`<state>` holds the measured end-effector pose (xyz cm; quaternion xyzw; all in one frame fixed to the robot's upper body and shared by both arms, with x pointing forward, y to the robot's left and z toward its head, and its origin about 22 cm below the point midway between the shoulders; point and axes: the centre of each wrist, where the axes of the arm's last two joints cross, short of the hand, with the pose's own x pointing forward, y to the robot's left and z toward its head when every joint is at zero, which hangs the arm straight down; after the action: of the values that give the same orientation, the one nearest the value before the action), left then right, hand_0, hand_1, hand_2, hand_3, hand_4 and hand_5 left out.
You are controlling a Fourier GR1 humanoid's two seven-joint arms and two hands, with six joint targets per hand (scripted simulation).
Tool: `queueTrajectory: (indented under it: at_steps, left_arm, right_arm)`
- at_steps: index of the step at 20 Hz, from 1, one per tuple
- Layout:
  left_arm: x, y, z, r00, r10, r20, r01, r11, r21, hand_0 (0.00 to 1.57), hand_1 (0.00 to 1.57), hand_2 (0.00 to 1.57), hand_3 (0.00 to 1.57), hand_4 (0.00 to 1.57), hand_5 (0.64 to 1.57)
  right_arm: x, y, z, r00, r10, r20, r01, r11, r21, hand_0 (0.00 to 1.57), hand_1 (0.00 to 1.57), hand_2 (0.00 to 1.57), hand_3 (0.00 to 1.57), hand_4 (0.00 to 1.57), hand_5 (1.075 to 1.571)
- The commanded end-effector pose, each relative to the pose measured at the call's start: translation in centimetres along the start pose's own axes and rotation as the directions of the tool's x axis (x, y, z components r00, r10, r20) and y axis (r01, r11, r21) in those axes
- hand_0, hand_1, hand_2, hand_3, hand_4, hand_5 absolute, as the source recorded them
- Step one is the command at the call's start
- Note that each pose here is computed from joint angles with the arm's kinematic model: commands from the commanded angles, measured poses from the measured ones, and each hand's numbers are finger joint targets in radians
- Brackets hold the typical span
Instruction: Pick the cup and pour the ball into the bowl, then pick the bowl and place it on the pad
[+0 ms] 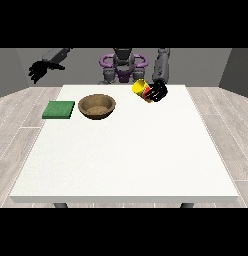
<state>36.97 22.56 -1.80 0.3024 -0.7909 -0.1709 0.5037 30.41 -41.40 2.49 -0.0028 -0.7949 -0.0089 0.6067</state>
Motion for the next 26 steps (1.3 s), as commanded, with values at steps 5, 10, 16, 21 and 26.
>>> queueTrajectory:
  at_steps: [5,10,16,21,26]
  left_arm:
    - [5.0,-3.8,-1.3,0.967,-0.247,0.067,0.254,0.956,-0.146,1.37,1.37,1.57,1.57,1.14,1.566]
    - [8.1,-5.9,-0.3,0.965,-0.247,0.091,0.26,0.95,-0.175,1.37,1.37,1.57,1.57,1.14,1.566]
    - [11.1,-8.2,0.4,0.916,-0.36,0.179,0.396,0.885,-0.245,1.28,1.28,1.57,1.57,1.0,1.569]
    - [13.0,-9.2,0.2,0.854,-0.463,0.235,0.509,0.838,-0.198,0.82,0.82,1.57,1.56,0.88,1.571]
    - [13.7,-9.6,0.0,0.781,-0.557,0.283,0.616,0.762,-0.199,0.55,0.55,1.57,1.57,0.93,1.565]
  right_arm:
    - [-3.9,-2.9,5.1,0.988,0.008,-0.151,-0.025,0.994,-0.109,0.0,0.0,0.0,0.0,0.0,1.558]
    - [-4.5,-4.1,6.2,0.992,0.031,-0.124,-0.049,0.988,-0.143,0.0,0.0,0.04,0.0,0.0,1.558]
    - [-5.2,-4.9,7.5,0.983,-0.009,-0.185,-0.024,0.984,-0.178,0.0,0.0,0.0,0.0,0.0,1.552]
    - [-4.1,-5.0,5.6,0.987,-0.007,-0.158,-0.013,0.992,-0.127,0.0,0.0,0.0,0.0,0.0,1.548]
    - [-3.4,-2.8,2.1,0.983,0.038,-0.182,-0.054,0.995,-0.088,0.0,0.0,0.0,0.18,0.0,1.534]
